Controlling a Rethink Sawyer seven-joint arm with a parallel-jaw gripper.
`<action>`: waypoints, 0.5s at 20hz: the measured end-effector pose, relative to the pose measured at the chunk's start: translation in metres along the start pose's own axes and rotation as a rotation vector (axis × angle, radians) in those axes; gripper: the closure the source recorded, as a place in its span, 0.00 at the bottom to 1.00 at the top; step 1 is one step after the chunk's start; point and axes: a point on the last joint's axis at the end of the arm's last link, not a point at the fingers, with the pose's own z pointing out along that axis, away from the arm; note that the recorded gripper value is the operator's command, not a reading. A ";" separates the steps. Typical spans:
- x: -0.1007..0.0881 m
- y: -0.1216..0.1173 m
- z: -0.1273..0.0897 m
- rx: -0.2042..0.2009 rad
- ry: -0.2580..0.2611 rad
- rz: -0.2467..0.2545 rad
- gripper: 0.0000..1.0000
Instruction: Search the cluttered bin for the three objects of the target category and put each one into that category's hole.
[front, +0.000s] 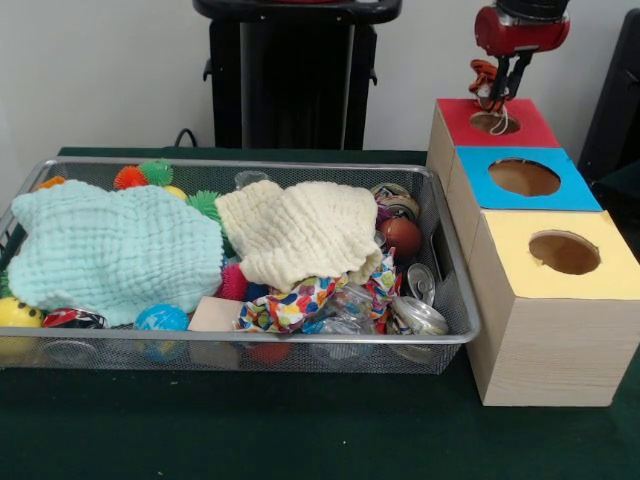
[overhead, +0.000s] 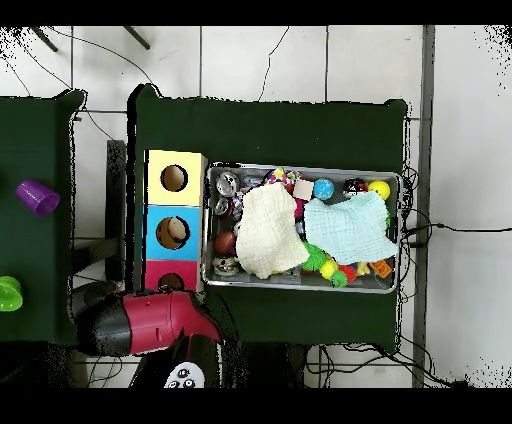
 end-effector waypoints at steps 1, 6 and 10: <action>0.000 0.000 0.001 0.001 0.002 0.001 1.00; -0.002 -0.002 0.001 0.001 0.002 0.016 1.00; -0.002 -0.004 0.002 0.000 0.004 0.027 1.00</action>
